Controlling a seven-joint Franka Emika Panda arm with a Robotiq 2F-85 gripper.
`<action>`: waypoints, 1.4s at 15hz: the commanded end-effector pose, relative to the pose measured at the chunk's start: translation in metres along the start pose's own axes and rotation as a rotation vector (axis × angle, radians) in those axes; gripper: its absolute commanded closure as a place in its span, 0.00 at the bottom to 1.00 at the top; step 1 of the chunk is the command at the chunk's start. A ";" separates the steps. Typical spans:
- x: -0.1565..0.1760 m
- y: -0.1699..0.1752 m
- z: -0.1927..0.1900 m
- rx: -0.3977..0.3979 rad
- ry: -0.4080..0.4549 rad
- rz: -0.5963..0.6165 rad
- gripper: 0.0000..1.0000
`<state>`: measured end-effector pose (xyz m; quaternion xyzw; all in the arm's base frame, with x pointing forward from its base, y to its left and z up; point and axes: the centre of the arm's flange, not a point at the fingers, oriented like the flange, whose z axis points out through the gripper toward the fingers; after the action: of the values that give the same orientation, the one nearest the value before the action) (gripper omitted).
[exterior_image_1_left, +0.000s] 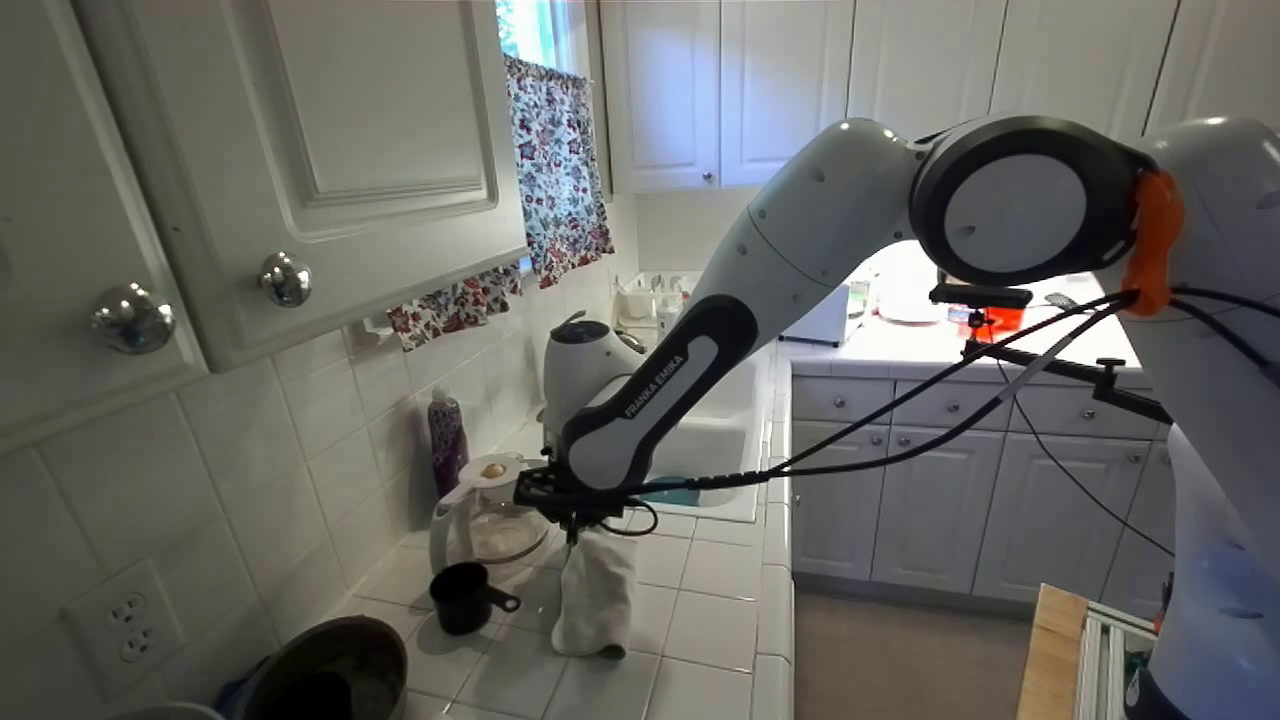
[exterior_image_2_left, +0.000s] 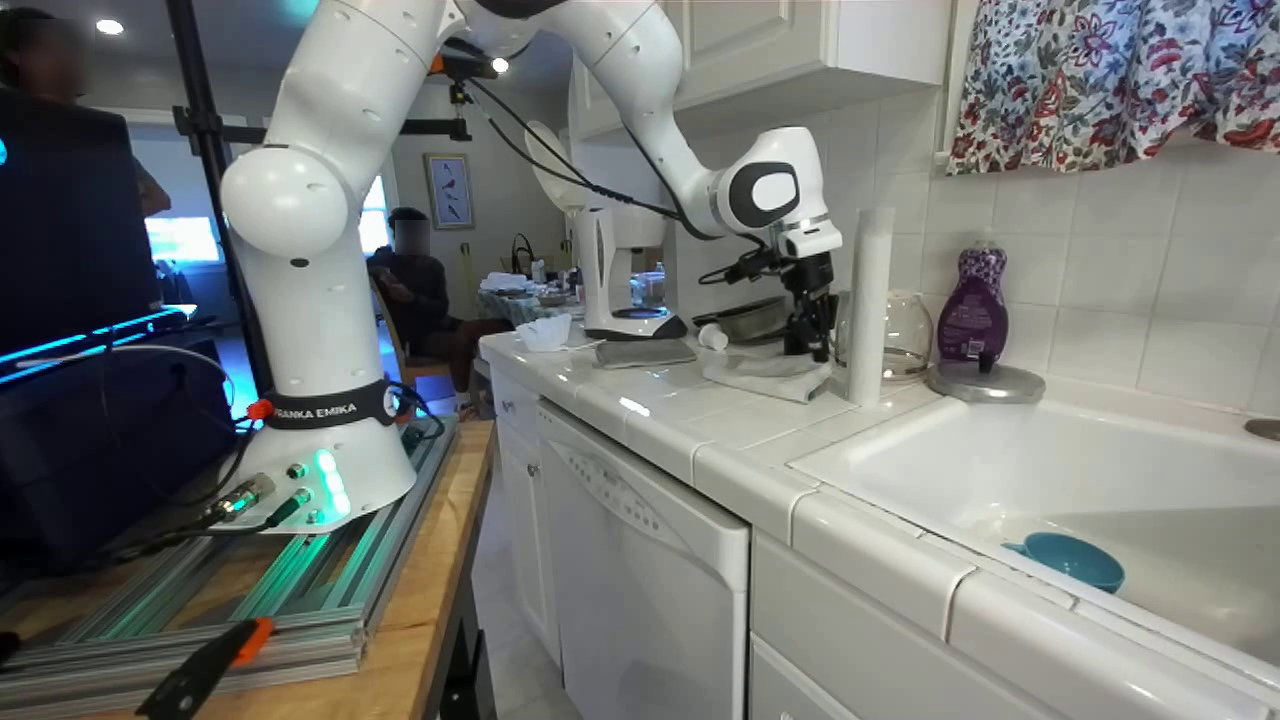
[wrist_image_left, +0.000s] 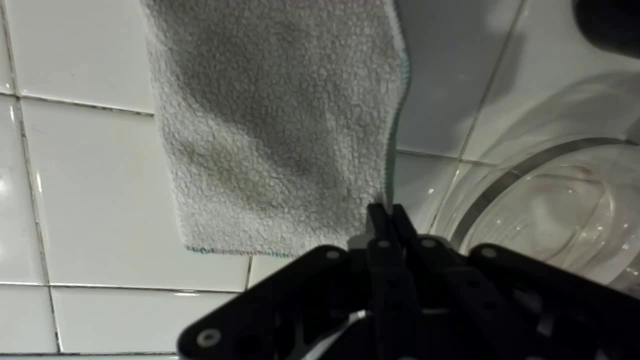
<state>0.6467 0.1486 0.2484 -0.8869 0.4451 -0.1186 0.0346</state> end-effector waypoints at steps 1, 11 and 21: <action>-0.004 0.007 0.003 -0.013 0.008 0.021 0.71; -0.040 0.058 -0.036 0.075 -0.187 -0.083 0.13; -0.059 0.108 -0.042 0.050 -0.533 -0.417 0.00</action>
<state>0.5248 0.1533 0.2581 -0.9495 0.2644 0.0727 0.1527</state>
